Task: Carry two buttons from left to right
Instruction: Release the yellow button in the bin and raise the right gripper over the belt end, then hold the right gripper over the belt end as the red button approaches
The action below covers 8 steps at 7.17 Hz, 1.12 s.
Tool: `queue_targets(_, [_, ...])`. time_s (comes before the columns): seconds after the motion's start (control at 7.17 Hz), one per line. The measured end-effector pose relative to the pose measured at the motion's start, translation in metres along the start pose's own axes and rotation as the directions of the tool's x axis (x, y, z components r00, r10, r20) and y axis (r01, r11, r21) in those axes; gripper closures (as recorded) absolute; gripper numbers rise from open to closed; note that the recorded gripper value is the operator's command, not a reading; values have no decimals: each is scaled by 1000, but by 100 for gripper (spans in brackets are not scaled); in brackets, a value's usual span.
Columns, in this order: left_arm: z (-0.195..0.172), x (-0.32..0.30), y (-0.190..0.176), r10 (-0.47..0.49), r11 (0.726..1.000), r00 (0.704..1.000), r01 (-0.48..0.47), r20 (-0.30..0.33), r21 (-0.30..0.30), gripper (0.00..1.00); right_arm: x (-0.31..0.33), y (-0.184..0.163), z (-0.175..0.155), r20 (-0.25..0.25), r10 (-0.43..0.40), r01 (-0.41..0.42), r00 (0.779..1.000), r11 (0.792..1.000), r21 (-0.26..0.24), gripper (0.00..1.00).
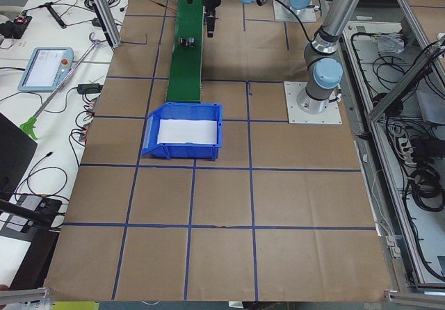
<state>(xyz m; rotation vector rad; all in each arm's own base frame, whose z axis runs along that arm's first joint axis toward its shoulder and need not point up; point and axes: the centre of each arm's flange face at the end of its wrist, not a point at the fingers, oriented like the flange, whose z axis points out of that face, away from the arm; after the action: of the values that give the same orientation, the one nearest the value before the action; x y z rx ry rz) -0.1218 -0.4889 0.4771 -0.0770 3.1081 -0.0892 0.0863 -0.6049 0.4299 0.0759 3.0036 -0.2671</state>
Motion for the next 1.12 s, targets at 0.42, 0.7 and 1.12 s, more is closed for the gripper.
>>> queue_targets(0.42, [0, 0, 0, 0, 1000, 1000, 0, 1, 0, 0, -26, 7, 27, -8, 21, -21, 1000, 998, -61, 0])
queue_targets(0.7, [0, 0, 0, 0, 1000, 1000, 0, 2, 0, 0, -29, 7, 44, -14, 13, -14, 1000, 996, -89, 0])
queue_targets(1.12, [0, -1, 0, -1, 1000, 1000, 1, 3, 0, 0, -27, 5, 51, -36, 4, -8, 999, 995, -97, 0])
